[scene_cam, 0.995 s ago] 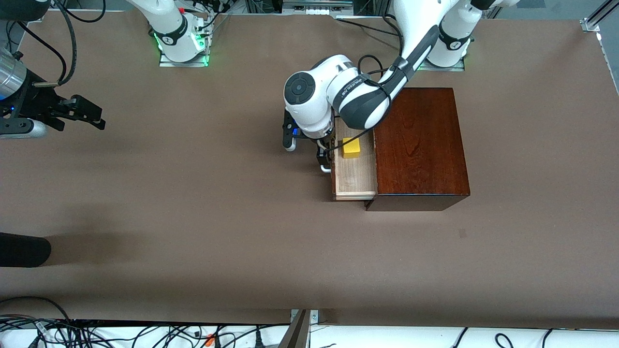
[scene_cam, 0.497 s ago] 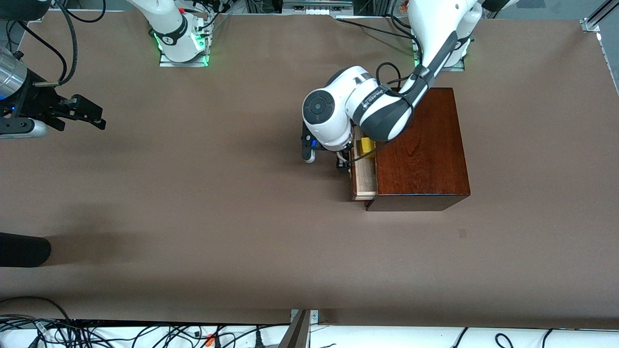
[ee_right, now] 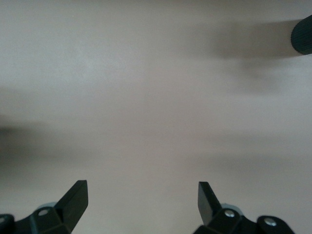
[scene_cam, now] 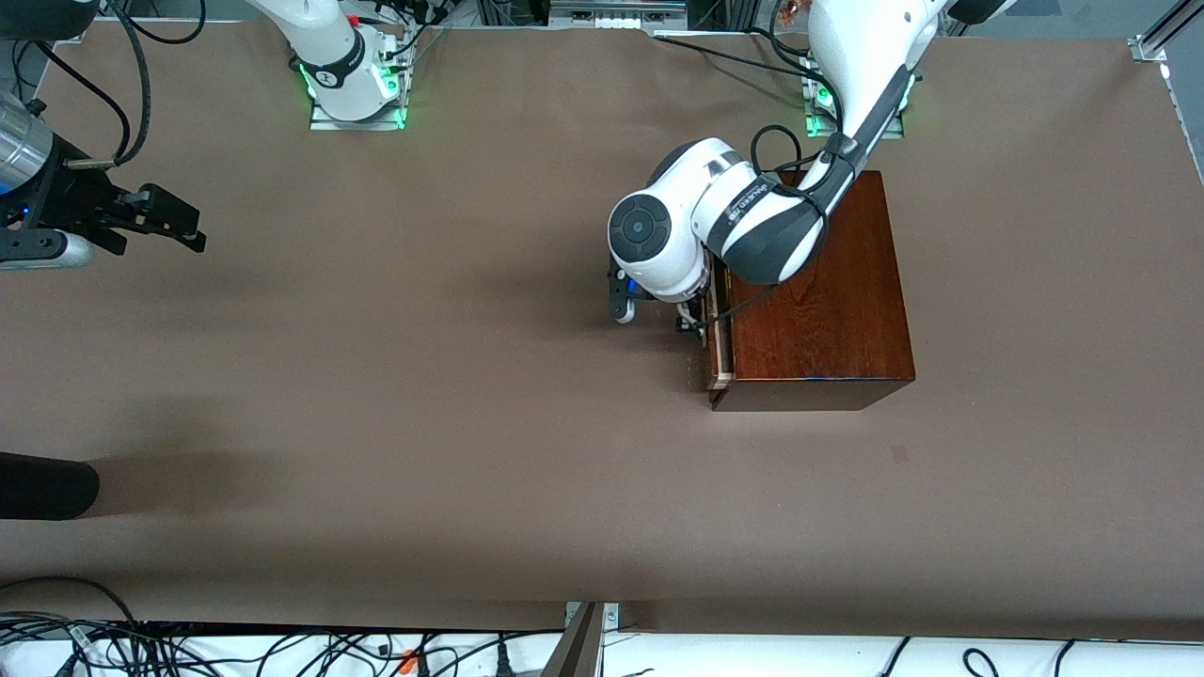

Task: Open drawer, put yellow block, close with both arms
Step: 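Push the drawer shut into the box with the left gripper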

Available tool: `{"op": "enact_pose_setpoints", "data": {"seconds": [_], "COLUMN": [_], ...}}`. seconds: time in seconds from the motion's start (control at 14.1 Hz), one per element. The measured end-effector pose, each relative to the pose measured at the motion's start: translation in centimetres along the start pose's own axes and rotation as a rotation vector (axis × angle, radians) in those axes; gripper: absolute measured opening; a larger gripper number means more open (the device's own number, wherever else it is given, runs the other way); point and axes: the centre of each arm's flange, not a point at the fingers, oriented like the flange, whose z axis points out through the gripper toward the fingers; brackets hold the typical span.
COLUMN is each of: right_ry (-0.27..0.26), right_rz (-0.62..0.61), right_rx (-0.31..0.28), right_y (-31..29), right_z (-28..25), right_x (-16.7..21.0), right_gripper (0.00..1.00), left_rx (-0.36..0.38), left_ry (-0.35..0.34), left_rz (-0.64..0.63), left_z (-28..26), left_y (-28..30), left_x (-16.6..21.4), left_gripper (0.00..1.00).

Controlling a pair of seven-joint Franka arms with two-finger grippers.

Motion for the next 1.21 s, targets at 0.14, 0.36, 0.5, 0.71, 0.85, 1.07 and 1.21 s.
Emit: {"op": "enact_pose_setpoints", "data": {"seconds": [0.14, 0.36, 0.5, 0.71, 0.85, 1.07, 1.21], "right_ry": [0.0, 0.0, 0.0, 0.0, 0.0, 0.0, 0.0], "right_rz": [0.0, 0.0, 0.001, 0.004, 0.006, 0.007, 0.008], "right_rx": [0.0, 0.0, 0.0, 0.0, 0.0, 0.0, 0.0], "right_y": [0.0, 0.0, 0.0, 0.0, 0.0, 0.0, 0.0], "right_z": [0.0, 0.0, 0.0, 0.0, 0.0, 0.0, 0.0], "right_x": [0.0, 0.0, 0.0, 0.0, 0.0, 0.0, 0.0], "right_gripper": [1.0, 1.0, 1.0, 1.0, 1.0, 1.0, 1.0], "left_rx": [-0.011, -0.025, -0.034, -0.028, -0.026, 0.0, 0.041], "left_ry": [-0.012, -0.02, -0.027, -0.042, -0.044, -0.046, -0.028], "left_rz": [0.003, 0.012, 0.013, 0.022, 0.023, 0.012, -0.014], "left_z": [0.2, 0.4, 0.5, 0.5, 0.4, -0.2, -1.9], "left_y": [-0.2, -0.4, -0.5, -0.4, -0.4, -0.8, -1.3], "left_x": [-0.5, -1.2, -1.6, -1.6, -1.6, -1.9, -2.5], "left_gripper": [1.0, 1.0, 1.0, 1.0, 1.0, 1.0, 1.0]}}
